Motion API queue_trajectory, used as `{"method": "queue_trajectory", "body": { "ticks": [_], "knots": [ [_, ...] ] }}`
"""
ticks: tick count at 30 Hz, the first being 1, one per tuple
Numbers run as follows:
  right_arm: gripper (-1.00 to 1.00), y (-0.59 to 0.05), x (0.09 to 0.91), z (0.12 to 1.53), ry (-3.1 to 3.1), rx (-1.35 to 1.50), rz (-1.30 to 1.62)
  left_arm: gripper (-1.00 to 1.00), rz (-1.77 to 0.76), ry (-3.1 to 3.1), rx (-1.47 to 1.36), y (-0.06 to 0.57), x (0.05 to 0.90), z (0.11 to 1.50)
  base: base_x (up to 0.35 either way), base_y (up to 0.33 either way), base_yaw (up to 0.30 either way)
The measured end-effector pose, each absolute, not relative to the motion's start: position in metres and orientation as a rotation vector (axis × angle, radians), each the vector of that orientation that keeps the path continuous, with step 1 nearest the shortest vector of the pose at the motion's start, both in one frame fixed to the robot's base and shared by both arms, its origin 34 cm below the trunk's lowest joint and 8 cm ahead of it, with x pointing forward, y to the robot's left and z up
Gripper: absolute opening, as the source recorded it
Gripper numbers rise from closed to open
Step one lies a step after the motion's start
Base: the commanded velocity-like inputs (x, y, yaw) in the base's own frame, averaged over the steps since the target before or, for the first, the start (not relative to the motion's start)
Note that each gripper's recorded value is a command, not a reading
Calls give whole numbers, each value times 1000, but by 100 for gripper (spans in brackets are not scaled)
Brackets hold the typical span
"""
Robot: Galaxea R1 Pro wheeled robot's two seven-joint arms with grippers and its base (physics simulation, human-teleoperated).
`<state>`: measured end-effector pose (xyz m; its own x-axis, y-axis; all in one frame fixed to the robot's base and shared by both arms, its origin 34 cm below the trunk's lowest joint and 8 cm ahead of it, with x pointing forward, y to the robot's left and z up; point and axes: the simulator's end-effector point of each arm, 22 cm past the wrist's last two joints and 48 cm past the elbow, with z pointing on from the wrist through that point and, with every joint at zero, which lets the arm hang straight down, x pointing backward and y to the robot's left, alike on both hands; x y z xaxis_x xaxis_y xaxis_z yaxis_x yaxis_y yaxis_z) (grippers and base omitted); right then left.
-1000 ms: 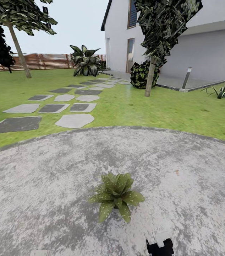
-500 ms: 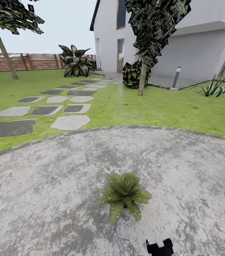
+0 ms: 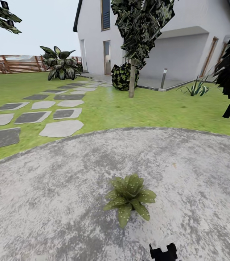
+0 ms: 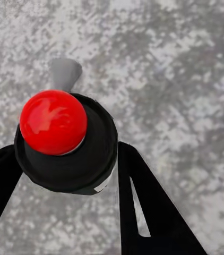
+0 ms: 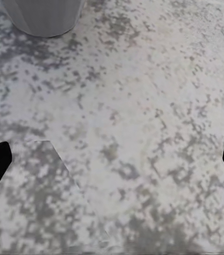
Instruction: Pick up the pesticide atomizer in the garden and spray insectifuge to fully cover both potted plants in the garden.
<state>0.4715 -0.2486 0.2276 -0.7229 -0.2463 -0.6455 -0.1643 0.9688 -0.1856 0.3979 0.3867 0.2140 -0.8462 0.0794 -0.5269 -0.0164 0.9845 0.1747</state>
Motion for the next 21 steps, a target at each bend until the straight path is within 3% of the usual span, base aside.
{"method": "queue_trajectory", "body": {
  "ticks": [21],
  "knots": [
    [100, -249, 473, 229, 2390, -286, -150, -100, 225, 2565, 44, 383, 400, 215, -64, 320, -284]
  ]
}}
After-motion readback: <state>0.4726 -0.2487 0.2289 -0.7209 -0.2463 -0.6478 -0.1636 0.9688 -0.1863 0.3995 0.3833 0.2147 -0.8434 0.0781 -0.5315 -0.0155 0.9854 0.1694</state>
